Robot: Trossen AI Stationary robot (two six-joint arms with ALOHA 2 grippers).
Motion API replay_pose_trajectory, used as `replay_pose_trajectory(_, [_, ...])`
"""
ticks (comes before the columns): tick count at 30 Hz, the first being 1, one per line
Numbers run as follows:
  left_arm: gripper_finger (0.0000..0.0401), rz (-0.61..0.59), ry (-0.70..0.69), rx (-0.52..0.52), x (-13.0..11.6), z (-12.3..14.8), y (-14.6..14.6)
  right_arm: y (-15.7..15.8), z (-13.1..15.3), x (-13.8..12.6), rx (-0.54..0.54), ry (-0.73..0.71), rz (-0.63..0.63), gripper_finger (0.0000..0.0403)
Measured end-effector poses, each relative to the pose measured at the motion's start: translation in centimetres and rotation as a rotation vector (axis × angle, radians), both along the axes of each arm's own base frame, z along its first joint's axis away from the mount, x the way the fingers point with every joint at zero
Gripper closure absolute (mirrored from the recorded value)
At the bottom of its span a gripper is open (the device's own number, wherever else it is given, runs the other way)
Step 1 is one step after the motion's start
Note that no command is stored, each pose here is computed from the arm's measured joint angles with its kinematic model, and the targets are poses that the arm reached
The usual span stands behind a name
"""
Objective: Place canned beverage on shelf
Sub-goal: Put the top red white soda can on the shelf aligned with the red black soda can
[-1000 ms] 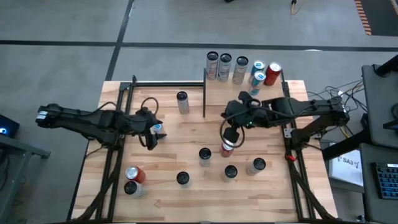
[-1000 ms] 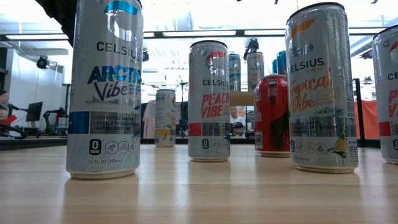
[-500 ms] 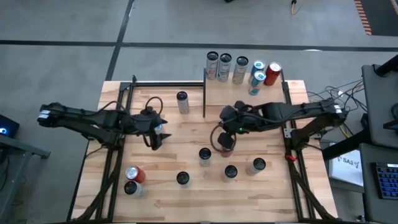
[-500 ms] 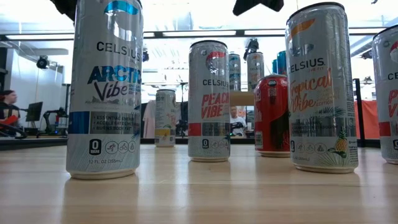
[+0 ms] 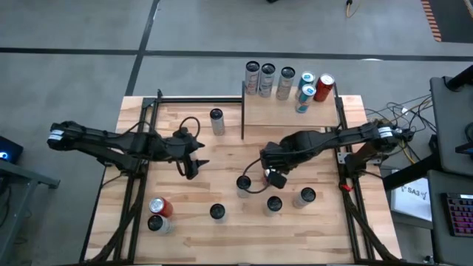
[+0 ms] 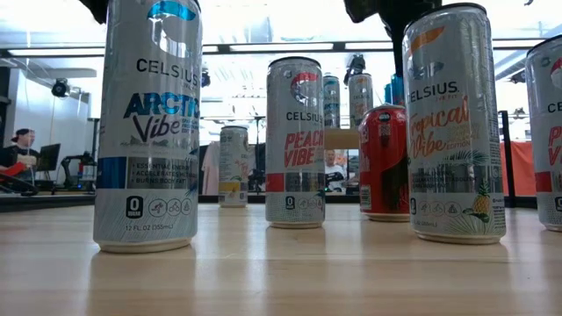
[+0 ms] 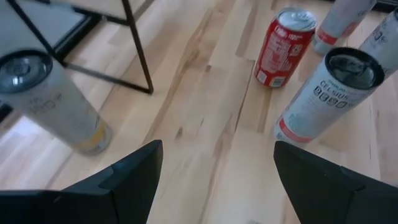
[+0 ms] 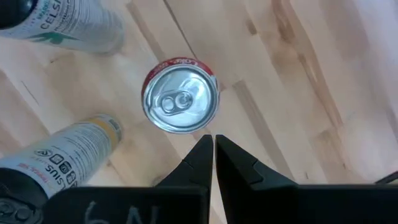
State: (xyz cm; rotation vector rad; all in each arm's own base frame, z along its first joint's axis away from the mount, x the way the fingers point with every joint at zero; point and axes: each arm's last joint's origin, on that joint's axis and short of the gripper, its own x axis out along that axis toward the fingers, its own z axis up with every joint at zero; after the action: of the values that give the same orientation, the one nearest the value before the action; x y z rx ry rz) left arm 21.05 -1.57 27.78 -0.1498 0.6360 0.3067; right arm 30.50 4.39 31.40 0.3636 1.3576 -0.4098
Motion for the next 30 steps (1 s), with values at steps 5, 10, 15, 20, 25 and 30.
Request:
replay_pose_trajectory(5, [0.0109, -0.051, -0.065, 0.064, 0.4, 0.7, 0.0, 0.0, -0.2, 0.2, 0.001, -0.002, -0.006, 0.0394])
replay_pose_trajectory(10, [0.0109, -0.083, -0.078, 0.144, 0.5, 1.9, 0.0, -0.6, -0.2, 0.3, 0.012, -0.009, -0.102, 0.0391])
replay_pose_trajectory(15, [0.0109, -0.099, -0.091, 0.288, 0.6, 3.8, 0.2, -0.8, -0.2, 0.3, 0.031, -0.016, -0.213, 0.0349])
replay_pose_trajectory(20, [0.0109, -0.062, -0.072, 0.45, 0.5, 5.1, 0.5, -0.7, -0.2, 0.3, 0.075, -0.018, -0.347, 0.0257])
replay_pose_trajectory(25, [0.0109, 0.077, -0.038, 0.591, 0.4, 5.8, 1.0, -0.8, -0.2, 0.3, 0.087, -0.02, -0.398, 0.0149])
replay_pose_trajectory(30, [0.0109, 0.094, -0.024, 0.612, 0.3, 5.8, 1.0, -0.7, -0.2, 0.4, 0.077, -0.026, -0.345, 0.0077])
